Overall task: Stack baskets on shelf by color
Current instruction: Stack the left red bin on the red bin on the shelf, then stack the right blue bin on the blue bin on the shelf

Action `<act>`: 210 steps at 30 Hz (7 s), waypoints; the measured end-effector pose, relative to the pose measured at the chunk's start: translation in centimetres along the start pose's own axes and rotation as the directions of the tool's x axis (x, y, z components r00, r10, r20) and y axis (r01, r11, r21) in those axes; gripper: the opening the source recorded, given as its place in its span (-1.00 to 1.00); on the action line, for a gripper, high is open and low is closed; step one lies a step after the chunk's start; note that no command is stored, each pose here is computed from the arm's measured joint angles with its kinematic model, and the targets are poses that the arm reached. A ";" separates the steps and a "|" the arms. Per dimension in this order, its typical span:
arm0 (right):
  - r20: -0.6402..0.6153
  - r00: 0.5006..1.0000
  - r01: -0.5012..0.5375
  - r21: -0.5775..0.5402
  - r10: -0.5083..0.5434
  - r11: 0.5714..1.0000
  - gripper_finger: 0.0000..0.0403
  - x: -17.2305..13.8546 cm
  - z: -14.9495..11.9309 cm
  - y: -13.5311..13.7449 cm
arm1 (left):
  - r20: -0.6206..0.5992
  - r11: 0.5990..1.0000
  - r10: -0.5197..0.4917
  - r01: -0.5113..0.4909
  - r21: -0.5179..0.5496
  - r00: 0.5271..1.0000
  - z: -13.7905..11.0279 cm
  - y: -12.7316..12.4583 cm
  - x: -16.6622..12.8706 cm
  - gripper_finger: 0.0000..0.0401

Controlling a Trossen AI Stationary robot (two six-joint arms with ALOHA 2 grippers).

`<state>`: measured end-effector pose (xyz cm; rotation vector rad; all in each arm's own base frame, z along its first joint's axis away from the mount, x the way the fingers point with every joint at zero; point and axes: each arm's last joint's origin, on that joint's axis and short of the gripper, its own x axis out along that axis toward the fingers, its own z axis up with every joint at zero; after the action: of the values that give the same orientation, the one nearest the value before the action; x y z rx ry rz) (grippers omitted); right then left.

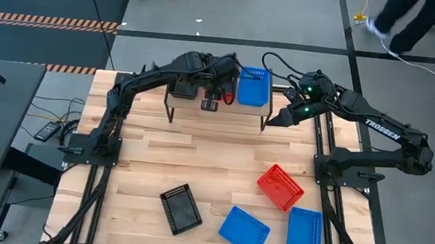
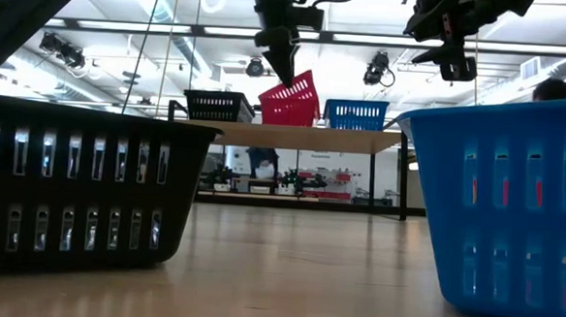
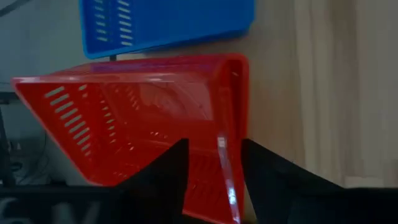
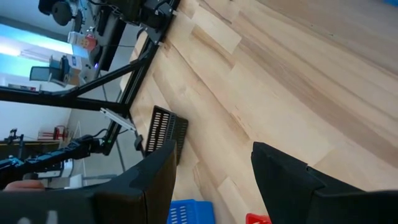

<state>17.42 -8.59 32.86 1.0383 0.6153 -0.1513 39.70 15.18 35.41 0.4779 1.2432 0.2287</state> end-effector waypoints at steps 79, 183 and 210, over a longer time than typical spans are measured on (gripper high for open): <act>-0.028 0.999 -0.034 -0.075 0.032 0.997 0.06 0.0 -0.1 0.1 | -0.085 0.980 -0.190 0.184 -0.079 0.978 -1.7 0.5 2.8 0.06; -0.344 0.937 -0.150 -0.222 0.067 0.963 0.06 0.8 -5.1 2.6 | 0.668 0.687 -0.052 0.512 -0.516 0.743 7.4 -8.6 -12.7 -0.19; -0.646 0.636 0.061 -0.502 -0.422 0.863 0.06 1.8 -18.6 5.4 | 0.757 0.571 0.171 0.563 -0.597 0.630 9.2 -19.5 -20.3 -0.29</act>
<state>13.49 10.11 29.35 0.5195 1.4867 0.1915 40.27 -12.57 45.85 -0.4107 0.2252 0.3062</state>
